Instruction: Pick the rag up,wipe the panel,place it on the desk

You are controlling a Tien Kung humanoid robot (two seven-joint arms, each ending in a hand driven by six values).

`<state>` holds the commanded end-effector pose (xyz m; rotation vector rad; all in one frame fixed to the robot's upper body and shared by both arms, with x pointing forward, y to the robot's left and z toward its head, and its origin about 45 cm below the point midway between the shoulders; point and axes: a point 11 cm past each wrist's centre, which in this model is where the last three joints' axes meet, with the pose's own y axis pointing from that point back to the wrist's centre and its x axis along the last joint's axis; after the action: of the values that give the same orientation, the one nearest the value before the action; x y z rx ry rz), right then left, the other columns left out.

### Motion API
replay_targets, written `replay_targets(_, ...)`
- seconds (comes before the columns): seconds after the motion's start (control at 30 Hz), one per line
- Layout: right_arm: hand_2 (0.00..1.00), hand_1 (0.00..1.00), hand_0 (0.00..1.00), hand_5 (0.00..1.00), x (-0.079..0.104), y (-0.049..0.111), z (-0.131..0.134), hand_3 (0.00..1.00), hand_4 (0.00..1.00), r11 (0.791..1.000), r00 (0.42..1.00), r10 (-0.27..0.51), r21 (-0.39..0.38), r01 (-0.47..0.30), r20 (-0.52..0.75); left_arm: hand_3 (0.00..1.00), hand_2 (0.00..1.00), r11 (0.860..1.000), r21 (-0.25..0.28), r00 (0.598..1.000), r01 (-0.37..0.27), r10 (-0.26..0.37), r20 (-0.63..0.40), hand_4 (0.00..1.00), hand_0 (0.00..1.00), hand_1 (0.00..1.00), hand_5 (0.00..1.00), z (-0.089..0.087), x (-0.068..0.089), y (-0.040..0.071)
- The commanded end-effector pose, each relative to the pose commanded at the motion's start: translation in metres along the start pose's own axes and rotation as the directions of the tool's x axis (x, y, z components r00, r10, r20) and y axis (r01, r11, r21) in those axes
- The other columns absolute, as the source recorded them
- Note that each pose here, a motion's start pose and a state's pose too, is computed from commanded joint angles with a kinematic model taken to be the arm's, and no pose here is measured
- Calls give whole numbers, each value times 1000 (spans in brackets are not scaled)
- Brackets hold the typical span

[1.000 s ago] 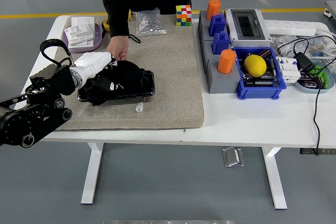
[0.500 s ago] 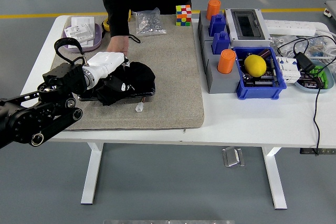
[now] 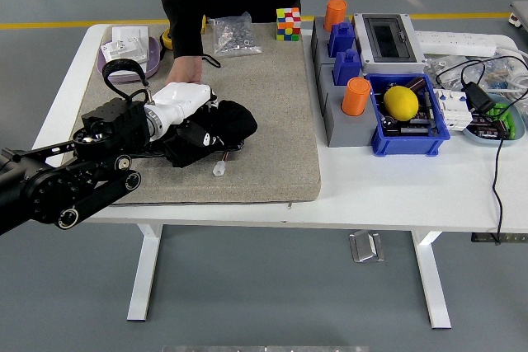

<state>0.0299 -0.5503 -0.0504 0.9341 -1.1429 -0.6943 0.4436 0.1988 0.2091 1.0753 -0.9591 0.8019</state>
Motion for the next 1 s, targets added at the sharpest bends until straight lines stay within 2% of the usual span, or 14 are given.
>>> replay_targets(0.33,686,656,694,436,-2,0,2,594,962,1000,1000,-3,0,3,7,405,463,1000,18,1000,0,0,12,346,222,151,2,-9,1,3)
replay_targets(0.77,686,655,693,434,-9,-2,10,593,961,1000,1000,-11,-12,12,12,405,463,998,62,999,13,-15,46,346,222,151,2,-36,-3,13)
replay_targets(1.0,686,655,693,432,-10,-2,11,594,962,1000,1000,-14,-14,14,13,406,462,997,80,999,13,-17,48,346,221,151,2,-45,-4,17)
